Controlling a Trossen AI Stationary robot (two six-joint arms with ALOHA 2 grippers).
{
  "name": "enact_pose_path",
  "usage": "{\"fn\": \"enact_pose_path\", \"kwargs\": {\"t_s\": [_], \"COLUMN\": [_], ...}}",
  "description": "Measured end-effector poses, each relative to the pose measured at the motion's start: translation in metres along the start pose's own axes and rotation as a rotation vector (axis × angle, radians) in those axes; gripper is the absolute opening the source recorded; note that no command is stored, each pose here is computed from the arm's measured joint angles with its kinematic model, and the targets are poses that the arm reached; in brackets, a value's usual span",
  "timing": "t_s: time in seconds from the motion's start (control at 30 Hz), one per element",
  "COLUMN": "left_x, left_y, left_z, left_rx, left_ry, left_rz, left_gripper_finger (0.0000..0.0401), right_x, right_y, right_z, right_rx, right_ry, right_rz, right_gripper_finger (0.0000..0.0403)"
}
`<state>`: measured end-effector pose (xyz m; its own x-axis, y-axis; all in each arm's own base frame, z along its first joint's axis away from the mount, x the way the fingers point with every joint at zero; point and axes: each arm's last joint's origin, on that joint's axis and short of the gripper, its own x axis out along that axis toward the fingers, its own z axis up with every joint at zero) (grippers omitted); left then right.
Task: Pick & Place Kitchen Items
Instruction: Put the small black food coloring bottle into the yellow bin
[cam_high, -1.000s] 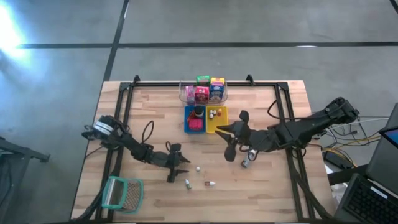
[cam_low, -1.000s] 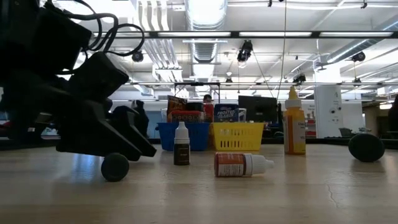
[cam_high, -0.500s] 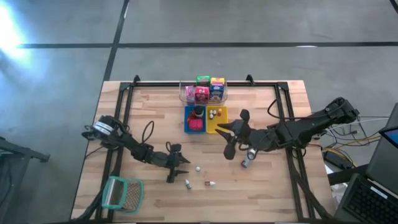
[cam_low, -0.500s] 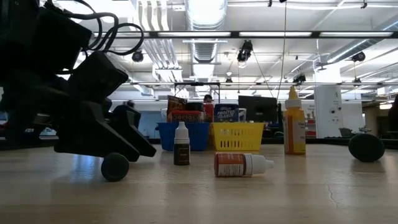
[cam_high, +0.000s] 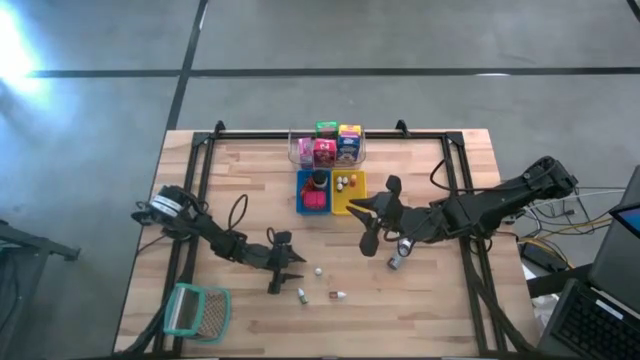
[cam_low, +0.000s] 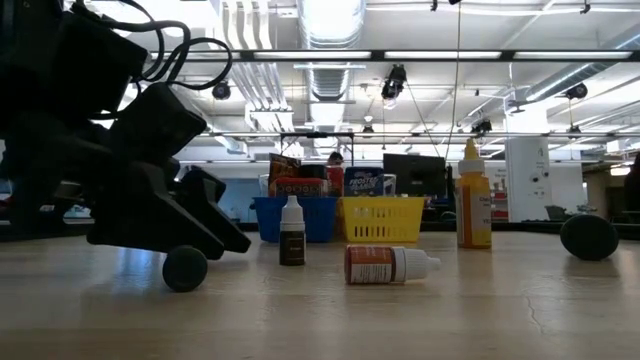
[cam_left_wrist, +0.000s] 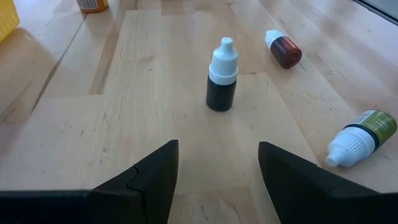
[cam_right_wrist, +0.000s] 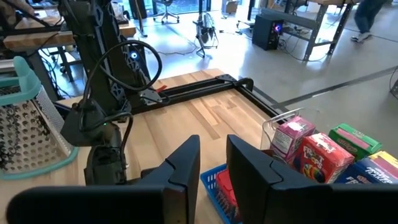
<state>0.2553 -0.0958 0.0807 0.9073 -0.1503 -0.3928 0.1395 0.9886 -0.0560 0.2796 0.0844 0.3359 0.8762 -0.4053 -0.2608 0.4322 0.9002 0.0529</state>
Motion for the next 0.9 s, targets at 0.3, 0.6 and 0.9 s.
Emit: {"fn": "enact_pose_path", "kwargs": {"t_s": [0.3, 0.6, 0.9], "left_x": [0.0, 0.0, 0.001], "left_y": [0.0, -0.001, -0.001], "left_z": [0.0, 0.0, -0.001], "left_rx": [0.01, 0.013, 0.015], "left_ry": [0.001, 0.005, 0.017], "left_rz": [-0.002, -0.028, -0.027], "left_gripper_finger": [0.0227, 0.0227, 0.0227], "right_x": [-0.002, -0.006, -0.012], "right_y": [-0.001, -0.002, -0.002], "right_z": [0.003, 0.013, 0.031], "right_rx": [0.015, 0.004, 0.032], "right_ry": [-0.008, -0.031, -0.058], "right_rz": [0.003, 0.009, 0.017], "right_gripper_finger": [0.0106, 0.0126, 0.0141]}}
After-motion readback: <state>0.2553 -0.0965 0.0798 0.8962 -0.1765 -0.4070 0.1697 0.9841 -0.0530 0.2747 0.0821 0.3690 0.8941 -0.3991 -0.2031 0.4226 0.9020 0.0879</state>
